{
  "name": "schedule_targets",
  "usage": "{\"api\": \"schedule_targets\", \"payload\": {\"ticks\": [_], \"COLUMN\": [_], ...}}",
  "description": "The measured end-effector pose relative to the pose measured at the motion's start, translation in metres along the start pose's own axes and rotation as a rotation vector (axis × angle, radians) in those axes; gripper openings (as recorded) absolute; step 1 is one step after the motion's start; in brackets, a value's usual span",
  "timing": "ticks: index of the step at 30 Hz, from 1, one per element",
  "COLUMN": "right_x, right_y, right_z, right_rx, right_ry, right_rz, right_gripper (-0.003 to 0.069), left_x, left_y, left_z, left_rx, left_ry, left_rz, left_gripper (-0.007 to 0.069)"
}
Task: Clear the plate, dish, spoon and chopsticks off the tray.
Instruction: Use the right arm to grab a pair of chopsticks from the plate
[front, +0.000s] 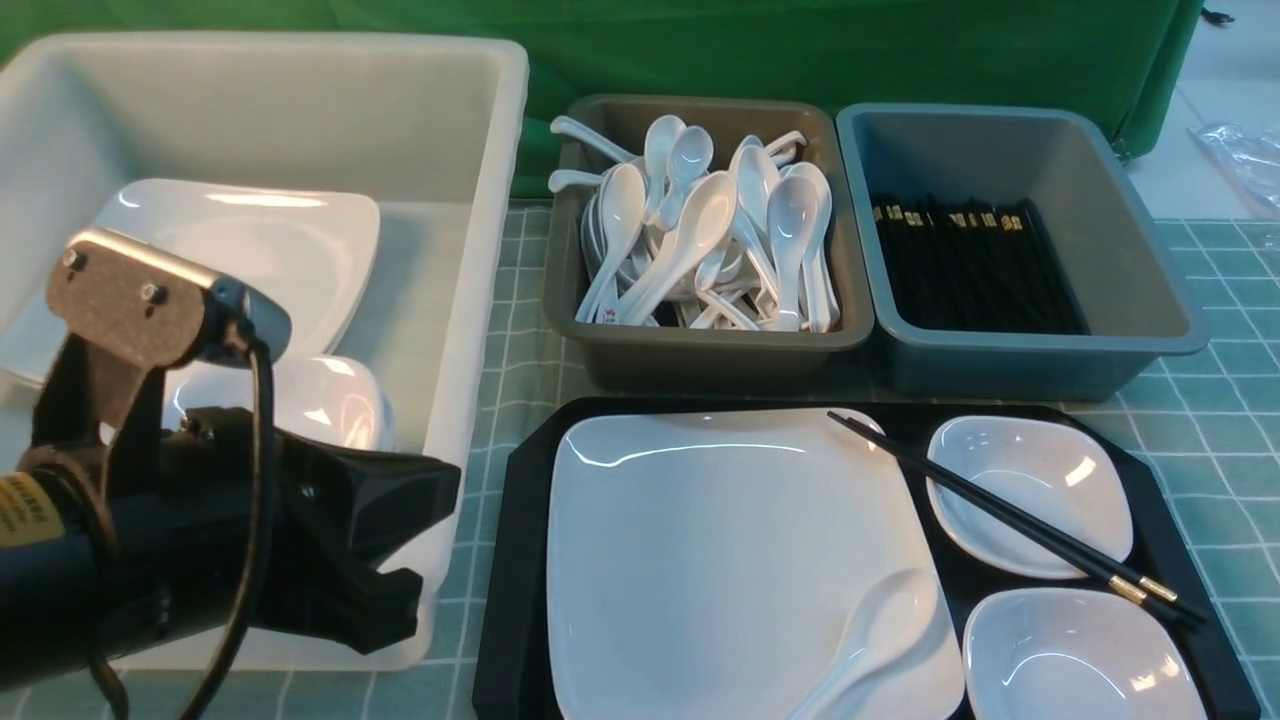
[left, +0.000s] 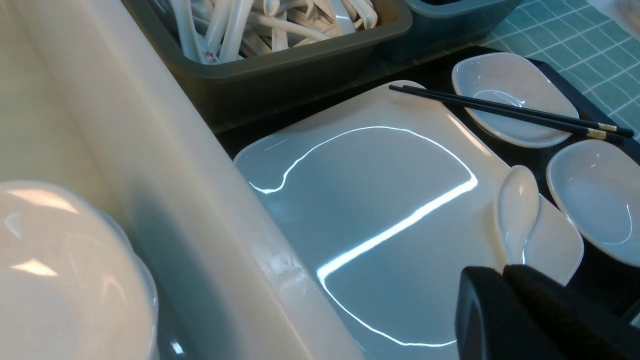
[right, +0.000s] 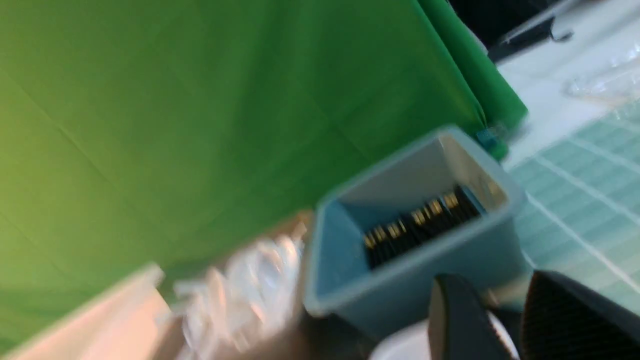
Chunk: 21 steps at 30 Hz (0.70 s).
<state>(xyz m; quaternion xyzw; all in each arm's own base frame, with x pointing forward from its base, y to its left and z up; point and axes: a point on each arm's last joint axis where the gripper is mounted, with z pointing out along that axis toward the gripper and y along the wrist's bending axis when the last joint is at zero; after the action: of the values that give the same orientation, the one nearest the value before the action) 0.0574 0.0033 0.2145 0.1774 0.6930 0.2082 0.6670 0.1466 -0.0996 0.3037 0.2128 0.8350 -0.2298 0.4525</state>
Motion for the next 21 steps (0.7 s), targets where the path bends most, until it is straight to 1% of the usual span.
{"api": "schedule_targets", "payload": {"ticks": [3,4,7,9,10,13,14,16,21], "right_x": [-0.015,-0.02,-0.041,-0.047,-0.044,-0.041,-0.033,-0.027,-0.011], "right_y": [0.015,0.021,0.05,0.07,0.073,0.088,0.093,0.097,0.093], "right_z": [0.005,0.008,0.034,0.062,0.072,0.101,0.123,0.144,0.189], "right_rx": [0.033,0.027,-0.016,-0.047,-0.048,-0.087,-0.096,-0.11,-0.12], "right_ry": [0.219,0.289,0.614,0.82,0.891,1.015,1.094,1.154,1.286], "right_rz": [-0.154,-0.226,-0.454,-0.569,-0.595,-0.687,-0.731,-0.778,-0.848], "right_gripper": [0.0222,0.0221,0.022,0.022,0.022,0.0221,0.0227,0.024,0.029], "left_x": [0.0,0.0,0.0,0.0,0.001,0.003,0.004,0.005,0.003], "left_y": [0.0,0.0,-0.001,-0.002,-0.002,-0.004,-0.005,-0.006,-0.01], "left_z": [0.0,0.0,0.0,-0.001,-0.001,-0.003,-0.006,-0.01,-0.025], "left_rx": [0.003,0.004,0.01,0.015,0.017,0.033,0.042,0.052,0.063], "left_ry": [-0.002,-0.002,-0.004,0.002,0.006,0.029,0.035,0.034,-0.017], "left_rz": [-0.007,-0.009,-0.023,-0.017,-0.01,0.005,0.014,0.036,0.09], "left_gripper": [0.0018,0.0018,0.0018,0.0018,0.0018,0.0018,0.0018,0.0018,0.0018]}}
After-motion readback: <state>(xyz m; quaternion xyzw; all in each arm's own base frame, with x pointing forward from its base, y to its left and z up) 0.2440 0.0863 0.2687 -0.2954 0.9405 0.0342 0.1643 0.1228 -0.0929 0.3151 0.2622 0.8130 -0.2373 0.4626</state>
